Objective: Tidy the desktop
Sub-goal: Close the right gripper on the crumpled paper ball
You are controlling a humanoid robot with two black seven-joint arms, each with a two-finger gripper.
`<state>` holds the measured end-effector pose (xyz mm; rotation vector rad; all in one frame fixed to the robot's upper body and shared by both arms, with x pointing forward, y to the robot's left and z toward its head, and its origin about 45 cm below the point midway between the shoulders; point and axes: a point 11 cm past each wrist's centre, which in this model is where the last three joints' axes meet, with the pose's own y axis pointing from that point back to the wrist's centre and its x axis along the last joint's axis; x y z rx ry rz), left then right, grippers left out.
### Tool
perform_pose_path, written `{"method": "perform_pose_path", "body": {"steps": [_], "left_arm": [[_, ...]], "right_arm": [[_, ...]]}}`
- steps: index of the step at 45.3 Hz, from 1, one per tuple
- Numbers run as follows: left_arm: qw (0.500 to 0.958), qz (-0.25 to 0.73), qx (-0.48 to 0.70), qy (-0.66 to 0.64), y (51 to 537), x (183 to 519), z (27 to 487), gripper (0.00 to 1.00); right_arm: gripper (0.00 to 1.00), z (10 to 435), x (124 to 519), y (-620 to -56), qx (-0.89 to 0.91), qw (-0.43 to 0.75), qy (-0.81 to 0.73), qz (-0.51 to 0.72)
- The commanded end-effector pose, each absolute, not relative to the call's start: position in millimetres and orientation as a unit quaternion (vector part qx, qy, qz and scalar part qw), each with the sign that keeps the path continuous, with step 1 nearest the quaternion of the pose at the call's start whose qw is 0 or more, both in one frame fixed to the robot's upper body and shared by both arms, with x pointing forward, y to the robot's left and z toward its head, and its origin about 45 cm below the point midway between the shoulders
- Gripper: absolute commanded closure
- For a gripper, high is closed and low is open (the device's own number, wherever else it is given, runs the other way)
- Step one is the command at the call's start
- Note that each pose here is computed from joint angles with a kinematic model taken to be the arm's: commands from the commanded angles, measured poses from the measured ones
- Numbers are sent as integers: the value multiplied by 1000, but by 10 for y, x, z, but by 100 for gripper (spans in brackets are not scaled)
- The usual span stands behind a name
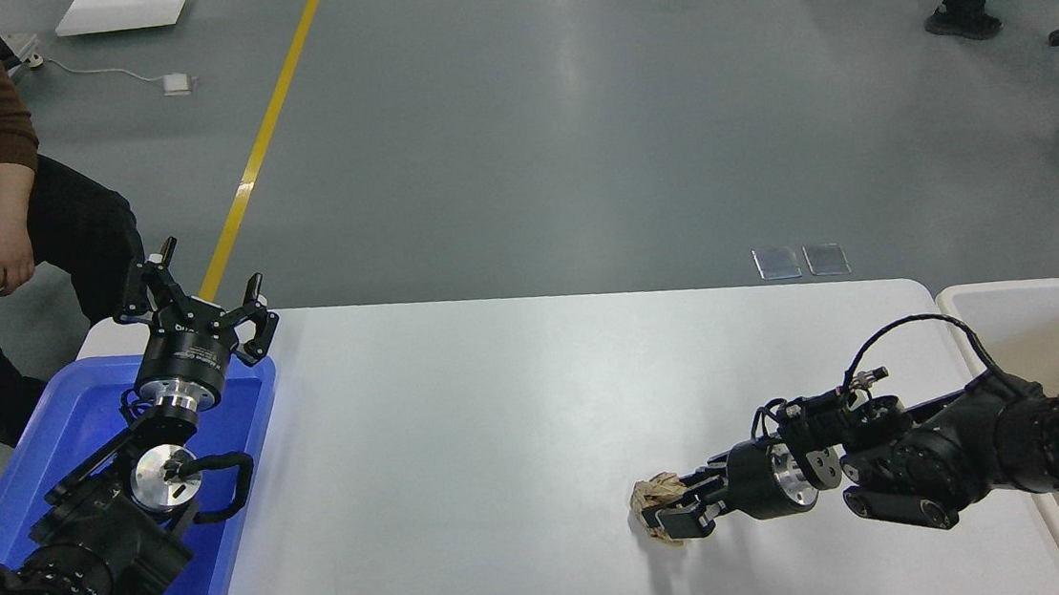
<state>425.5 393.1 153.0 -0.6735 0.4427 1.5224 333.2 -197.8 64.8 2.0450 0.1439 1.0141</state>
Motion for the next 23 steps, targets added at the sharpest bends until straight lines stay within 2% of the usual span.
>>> {"method": "perform_pose_path", "body": {"steps": [1, 23], "left_arm": [[652, 670, -297, 195, 3931, 4255, 1530, 0], [651, 671, -296, 195, 3932, 4255, 1529, 0]], "right_arm": [[100, 614, 3336, -2012, 808, 410, 65, 419], [100, 740, 3456, -2045, 815, 407, 25, 411]]}}
